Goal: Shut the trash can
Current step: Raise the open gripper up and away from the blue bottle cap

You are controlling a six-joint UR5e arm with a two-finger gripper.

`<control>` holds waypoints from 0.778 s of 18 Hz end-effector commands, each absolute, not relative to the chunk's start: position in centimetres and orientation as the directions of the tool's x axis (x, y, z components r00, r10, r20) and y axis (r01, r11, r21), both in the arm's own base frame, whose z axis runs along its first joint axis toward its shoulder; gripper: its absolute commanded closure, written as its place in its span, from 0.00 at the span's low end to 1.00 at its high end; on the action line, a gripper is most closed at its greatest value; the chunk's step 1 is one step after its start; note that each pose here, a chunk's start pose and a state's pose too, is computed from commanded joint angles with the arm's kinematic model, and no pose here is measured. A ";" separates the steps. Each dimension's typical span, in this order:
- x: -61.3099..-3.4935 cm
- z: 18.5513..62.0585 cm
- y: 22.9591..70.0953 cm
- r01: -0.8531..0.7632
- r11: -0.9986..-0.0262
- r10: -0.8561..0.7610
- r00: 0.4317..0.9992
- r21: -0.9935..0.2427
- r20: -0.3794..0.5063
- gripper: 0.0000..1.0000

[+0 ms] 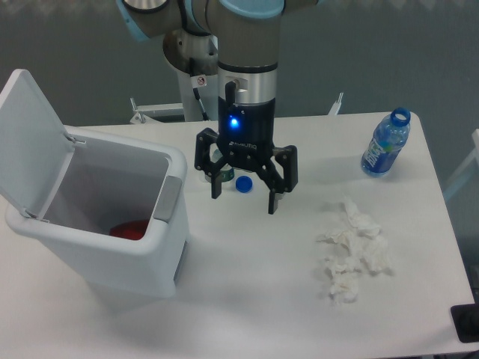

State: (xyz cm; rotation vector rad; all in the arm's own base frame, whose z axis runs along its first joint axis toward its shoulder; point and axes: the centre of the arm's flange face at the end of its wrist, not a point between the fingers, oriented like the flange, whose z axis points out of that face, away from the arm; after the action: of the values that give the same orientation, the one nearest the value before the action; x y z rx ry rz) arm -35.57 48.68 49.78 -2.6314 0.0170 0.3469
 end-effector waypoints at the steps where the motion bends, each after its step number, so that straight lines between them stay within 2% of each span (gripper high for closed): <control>1: -35.4 49.9 48.7 -0.075 -0.883 0.049 0.967 -0.464 -0.249 0.00; 11: -35.5 49.8 48.0 -0.077 -0.867 0.040 0.974 -0.492 -0.223 0.00; 14: -35.1 51.3 47.8 -0.047 -0.854 0.078 0.973 -0.518 -0.217 0.00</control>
State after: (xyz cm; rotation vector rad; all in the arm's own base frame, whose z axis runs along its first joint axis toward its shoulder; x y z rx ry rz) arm -35.06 47.84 51.29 -2.5754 -0.0219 0.3123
